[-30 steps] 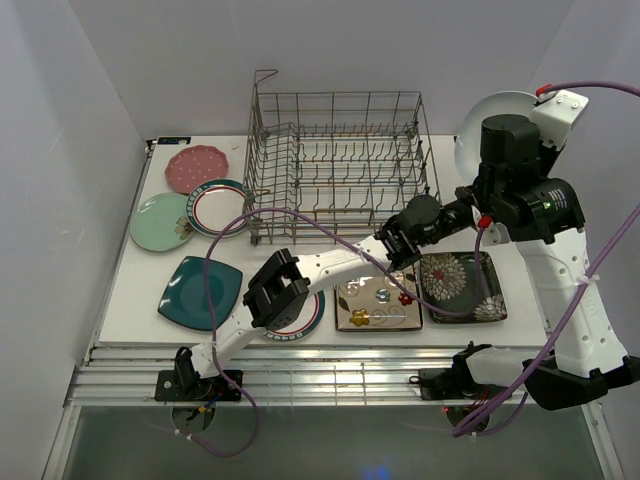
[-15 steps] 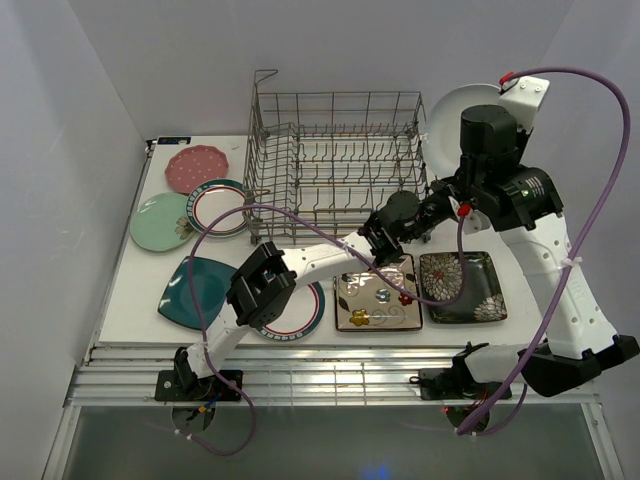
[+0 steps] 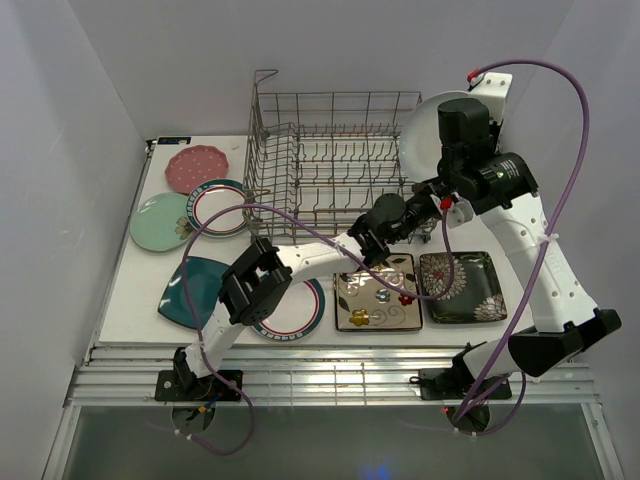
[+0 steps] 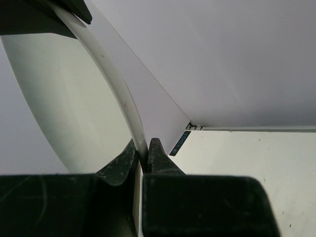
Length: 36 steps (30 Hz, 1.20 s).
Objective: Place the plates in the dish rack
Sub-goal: Pick up the plate from the corner of the board, then insert the plate into the dish rack.
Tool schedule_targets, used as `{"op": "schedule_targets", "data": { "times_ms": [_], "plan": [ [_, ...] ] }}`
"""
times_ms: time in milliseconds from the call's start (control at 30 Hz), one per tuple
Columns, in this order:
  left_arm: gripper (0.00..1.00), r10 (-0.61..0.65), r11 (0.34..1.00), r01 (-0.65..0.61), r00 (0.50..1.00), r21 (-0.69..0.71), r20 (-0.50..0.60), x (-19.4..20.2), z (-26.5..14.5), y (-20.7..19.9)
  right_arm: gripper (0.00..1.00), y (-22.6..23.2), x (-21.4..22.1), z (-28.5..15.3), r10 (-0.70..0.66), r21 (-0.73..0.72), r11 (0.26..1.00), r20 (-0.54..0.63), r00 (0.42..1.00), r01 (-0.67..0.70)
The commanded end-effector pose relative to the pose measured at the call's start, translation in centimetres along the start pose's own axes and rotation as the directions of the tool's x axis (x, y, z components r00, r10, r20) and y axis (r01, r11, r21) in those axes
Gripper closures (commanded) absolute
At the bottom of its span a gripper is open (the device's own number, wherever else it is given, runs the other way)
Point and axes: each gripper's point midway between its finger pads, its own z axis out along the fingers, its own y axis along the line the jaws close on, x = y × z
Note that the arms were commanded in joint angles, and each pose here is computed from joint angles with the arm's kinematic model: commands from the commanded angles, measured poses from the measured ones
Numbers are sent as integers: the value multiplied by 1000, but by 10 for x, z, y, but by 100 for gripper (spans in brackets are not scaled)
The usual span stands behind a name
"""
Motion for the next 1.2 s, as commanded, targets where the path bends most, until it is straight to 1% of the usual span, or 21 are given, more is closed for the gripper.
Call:
{"op": "schedule_targets", "data": {
  "times_ms": [0,267,333,567,933,1167],
  "plan": [
    [100,40,995,-58,978,80,204,-83,-3,6,92,29,-56,-14,220,-156,968,139,966,-198],
    [100,-19,996,1,980,87,200,-70,2,7,92,42,-45,-1,180,-129,978,119,976,-165],
    [100,-48,995,30,980,91,194,-65,4,7,92,43,-44,1,171,-120,980,120,978,-157],
    [100,-88,992,68,978,109,189,-56,6,4,92,44,-47,6,150,-100,985,130,980,-137],
    [100,-113,986,88,976,142,185,-46,9,-11,92,39,-40,19,136,-56,990,133,982,-130],
    [100,-144,982,120,975,149,167,-37,11,-19,92,44,-38,27,94,-50,995,128,987,-88]
  ]
}}
